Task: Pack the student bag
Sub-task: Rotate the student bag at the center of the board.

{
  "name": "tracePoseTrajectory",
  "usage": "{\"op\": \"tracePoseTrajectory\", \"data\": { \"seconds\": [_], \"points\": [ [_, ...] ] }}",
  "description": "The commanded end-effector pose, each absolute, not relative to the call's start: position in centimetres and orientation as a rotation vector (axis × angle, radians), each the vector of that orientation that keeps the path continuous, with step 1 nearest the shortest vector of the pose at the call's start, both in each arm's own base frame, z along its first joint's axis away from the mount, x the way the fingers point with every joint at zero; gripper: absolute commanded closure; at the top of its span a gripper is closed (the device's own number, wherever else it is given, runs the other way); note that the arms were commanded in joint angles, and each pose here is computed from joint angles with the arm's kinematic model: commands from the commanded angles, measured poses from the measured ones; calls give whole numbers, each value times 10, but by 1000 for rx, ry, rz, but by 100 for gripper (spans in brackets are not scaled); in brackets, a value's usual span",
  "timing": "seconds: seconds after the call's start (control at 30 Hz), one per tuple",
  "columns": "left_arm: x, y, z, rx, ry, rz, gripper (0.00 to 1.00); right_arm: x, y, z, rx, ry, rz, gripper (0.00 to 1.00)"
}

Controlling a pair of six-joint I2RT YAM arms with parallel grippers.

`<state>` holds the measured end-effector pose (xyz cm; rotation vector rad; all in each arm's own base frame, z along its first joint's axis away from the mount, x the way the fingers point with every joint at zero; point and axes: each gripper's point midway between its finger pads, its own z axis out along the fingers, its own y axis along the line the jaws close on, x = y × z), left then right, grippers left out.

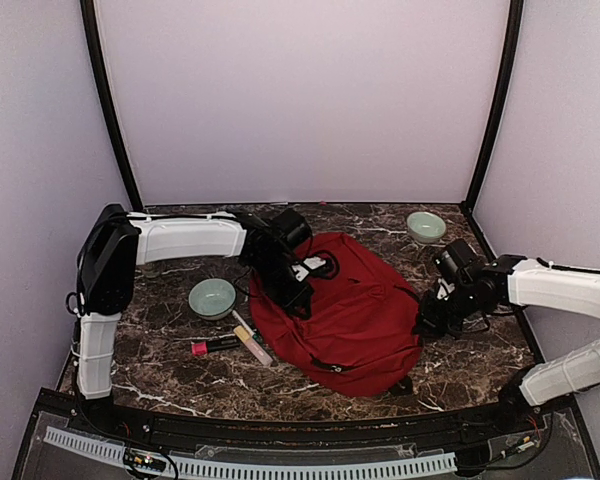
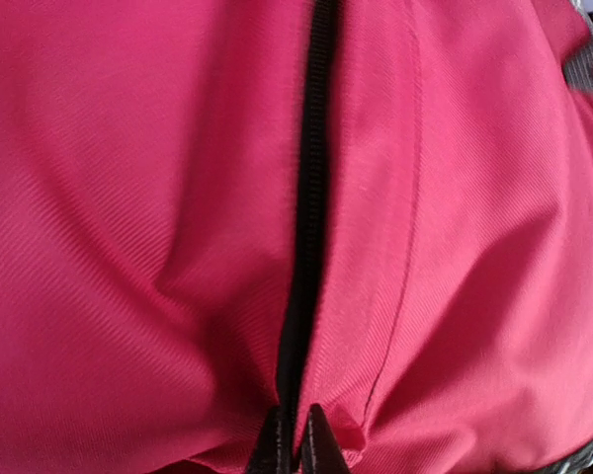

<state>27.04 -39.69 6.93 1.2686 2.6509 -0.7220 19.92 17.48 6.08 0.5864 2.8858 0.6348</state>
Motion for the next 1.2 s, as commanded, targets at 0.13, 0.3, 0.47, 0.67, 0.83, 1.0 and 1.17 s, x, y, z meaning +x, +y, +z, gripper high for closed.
{"op": "tracePoseTrajectory", "data": {
  "seconds": [0.13,0.3,0.47,0.67,0.83,1.0,1.17],
  "points": [
    [220,-440,88,1032,2779,-760,100,301,109,79,394,2739,298,100],
    [192,-501,92,993,2784,-1021,97,328,90,81,355,2739,218,100],
    [178,-544,138,1058,2628,-1274,81,339,71,86,329,2738,164,87],
    [203,-542,195,1101,2458,-1183,49,341,66,110,245,2737,192,60],
    [233,-509,209,1147,2395,-914,45,328,67,131,227,2718,216,53],
    [268,-487,191,1224,2319,-699,44,299,57,142,267,2713,191,49],
    [303,-480,164,1266,2235,-612,44,269,52,151,340,2688,216,46]
  ]
}}
